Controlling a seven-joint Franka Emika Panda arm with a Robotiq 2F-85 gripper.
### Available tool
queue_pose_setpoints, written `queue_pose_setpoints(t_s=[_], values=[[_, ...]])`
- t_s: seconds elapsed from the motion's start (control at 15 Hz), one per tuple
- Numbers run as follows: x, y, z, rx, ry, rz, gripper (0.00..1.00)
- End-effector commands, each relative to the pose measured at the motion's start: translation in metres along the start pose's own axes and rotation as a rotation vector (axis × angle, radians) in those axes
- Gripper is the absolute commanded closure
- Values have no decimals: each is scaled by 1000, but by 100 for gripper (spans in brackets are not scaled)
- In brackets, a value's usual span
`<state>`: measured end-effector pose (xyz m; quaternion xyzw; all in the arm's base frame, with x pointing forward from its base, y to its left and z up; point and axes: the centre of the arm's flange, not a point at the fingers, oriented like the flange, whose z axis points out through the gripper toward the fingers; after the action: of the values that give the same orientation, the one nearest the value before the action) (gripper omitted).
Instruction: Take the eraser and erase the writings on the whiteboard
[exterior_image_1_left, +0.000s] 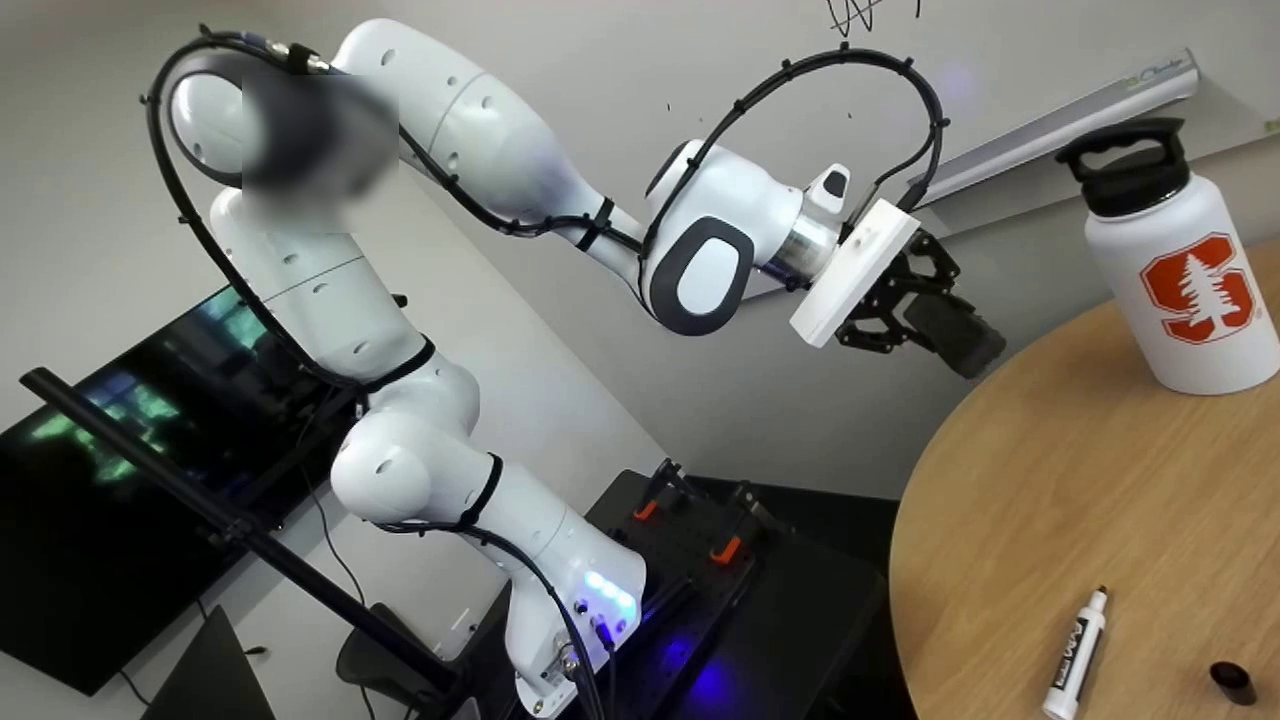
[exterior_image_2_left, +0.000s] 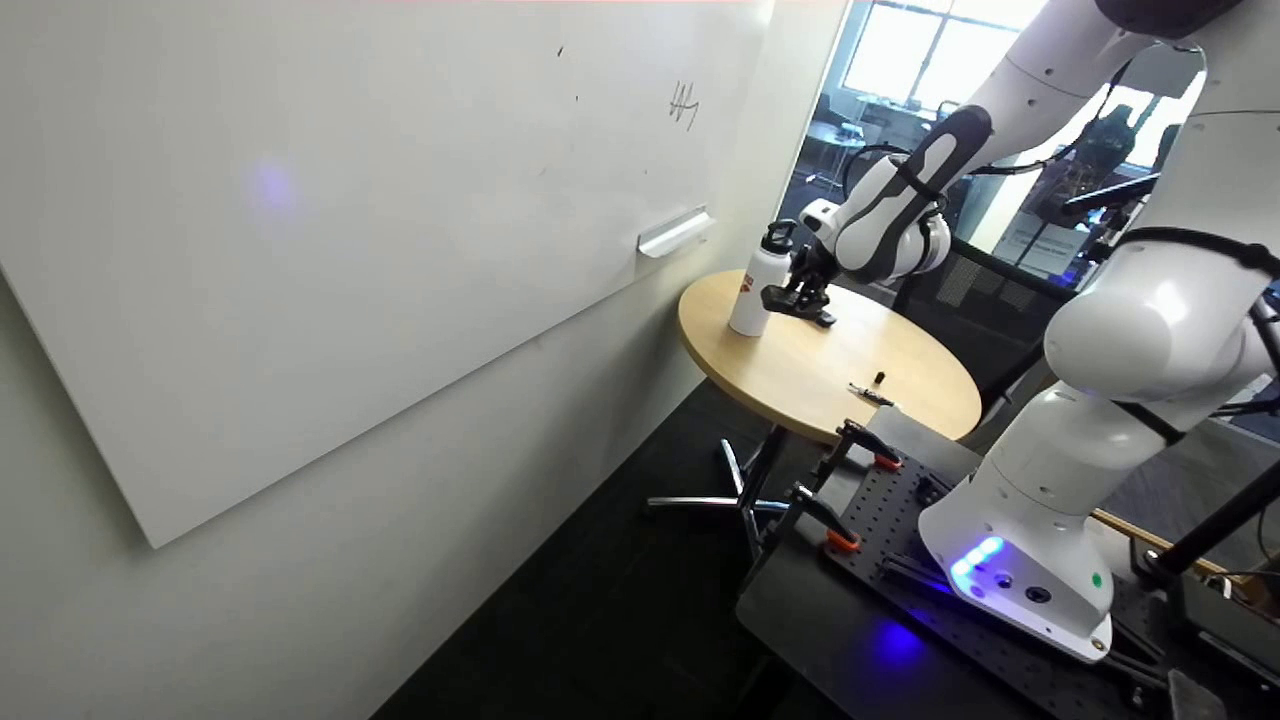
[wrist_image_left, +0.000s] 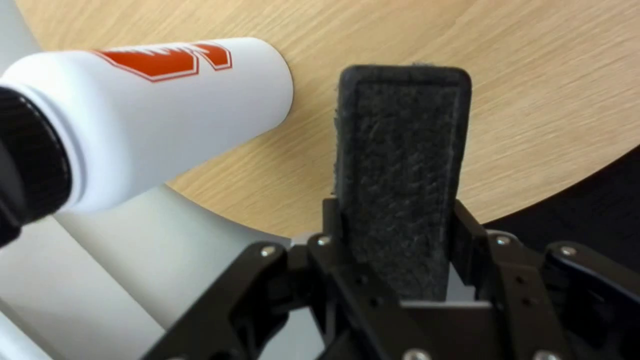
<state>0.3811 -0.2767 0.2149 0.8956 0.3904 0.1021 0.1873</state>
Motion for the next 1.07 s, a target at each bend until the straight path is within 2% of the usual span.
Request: queue_pose_setpoints(t_s=[0.0, 0.2, 0.27, 0.47, 0.73, 0.8, 1.0], values=[[-8, 1, -1, -2, -15, 3, 48], [-17, 1, -1, -3, -31, 6, 48], [-17, 1, -1, -3, -31, 7, 73], [-4, 6, -19, -69, 64, 23, 73], [27, 24, -70, -238, 229, -4, 73], [34, 28, -85, -285, 266, -33, 73], [58, 51, -123, -357, 325, -189, 73]])
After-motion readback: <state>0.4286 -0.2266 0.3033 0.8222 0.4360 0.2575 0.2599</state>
